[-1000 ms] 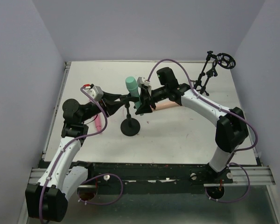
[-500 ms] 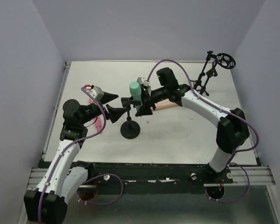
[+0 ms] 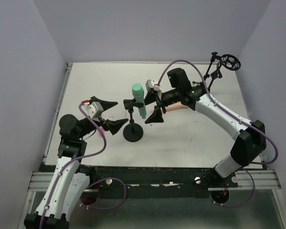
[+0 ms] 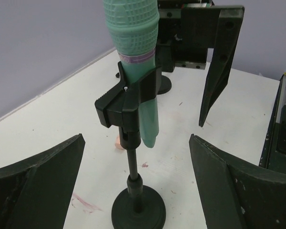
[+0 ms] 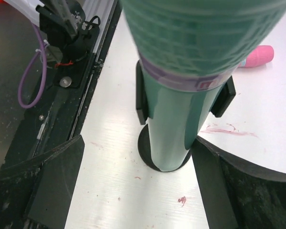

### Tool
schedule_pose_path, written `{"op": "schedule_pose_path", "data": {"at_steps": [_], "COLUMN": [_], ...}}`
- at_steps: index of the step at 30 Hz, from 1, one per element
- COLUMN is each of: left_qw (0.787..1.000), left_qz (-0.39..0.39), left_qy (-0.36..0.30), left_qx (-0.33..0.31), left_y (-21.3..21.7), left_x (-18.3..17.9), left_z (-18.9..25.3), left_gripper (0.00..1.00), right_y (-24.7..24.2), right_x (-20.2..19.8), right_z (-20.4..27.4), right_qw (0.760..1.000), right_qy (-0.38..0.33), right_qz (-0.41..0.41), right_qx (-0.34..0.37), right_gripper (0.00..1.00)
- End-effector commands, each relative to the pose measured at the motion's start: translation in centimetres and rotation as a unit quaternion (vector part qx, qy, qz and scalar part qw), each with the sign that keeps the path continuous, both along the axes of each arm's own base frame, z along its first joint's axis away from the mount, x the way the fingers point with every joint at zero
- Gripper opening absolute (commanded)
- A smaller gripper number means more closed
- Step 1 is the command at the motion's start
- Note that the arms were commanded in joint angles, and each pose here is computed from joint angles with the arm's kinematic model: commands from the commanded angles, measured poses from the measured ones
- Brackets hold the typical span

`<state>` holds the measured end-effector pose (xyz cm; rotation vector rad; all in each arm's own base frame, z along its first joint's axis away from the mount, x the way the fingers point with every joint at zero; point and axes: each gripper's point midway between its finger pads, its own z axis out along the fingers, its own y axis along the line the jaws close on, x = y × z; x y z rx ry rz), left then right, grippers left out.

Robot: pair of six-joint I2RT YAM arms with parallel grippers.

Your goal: Attach the microphones to the stand

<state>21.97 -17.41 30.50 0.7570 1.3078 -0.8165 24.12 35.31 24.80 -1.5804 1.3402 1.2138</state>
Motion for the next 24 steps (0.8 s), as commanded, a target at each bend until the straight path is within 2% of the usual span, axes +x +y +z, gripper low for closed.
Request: {"op": "schedule_pose_path", "data": {"at_steps": [1,5,8,17,24], "left_qw": [1.000,1.000,0.999,0.998,0.999], "left_qz": [0.017,0.025,0.032,-0.021,-0.042], "left_qy": [-0.004,-0.002,-0.026,-0.048,-0.019], "left_qx": [0.010,0.012,0.025,0.033,0.022], "left_y": [0.4,0.6,0.7,-0.7,-2.1], "left_x": [-0.2,0.1,0.8,2.0,3.3], "left_z": [-1.9,-3.4,-4.1,-4.7,-5.7], "left_gripper": [0.98,0.98,0.98,0.98,0.92], "right_y": [-2.1,-3.4,-4.5,-6.8,-8.9], "right_x": [-0.8,-1.5,-2.0,-2.1,-5.6], "right_z": [1.0,1.0,1.1,0.8,-1.8], "right_qw": [0.999,0.998,0.998,0.999,0.999], "right_qy": [-0.035,-0.047,-0.046,-0.029,-0.001], "right_qz": [-0.004,-0.010,-0.015,-0.042,-0.011], "right_qx": [-0.028,-0.038,-0.037,-0.012,0.037], "right_gripper": [1.00,1.00,1.00,1.00,1.00]}}
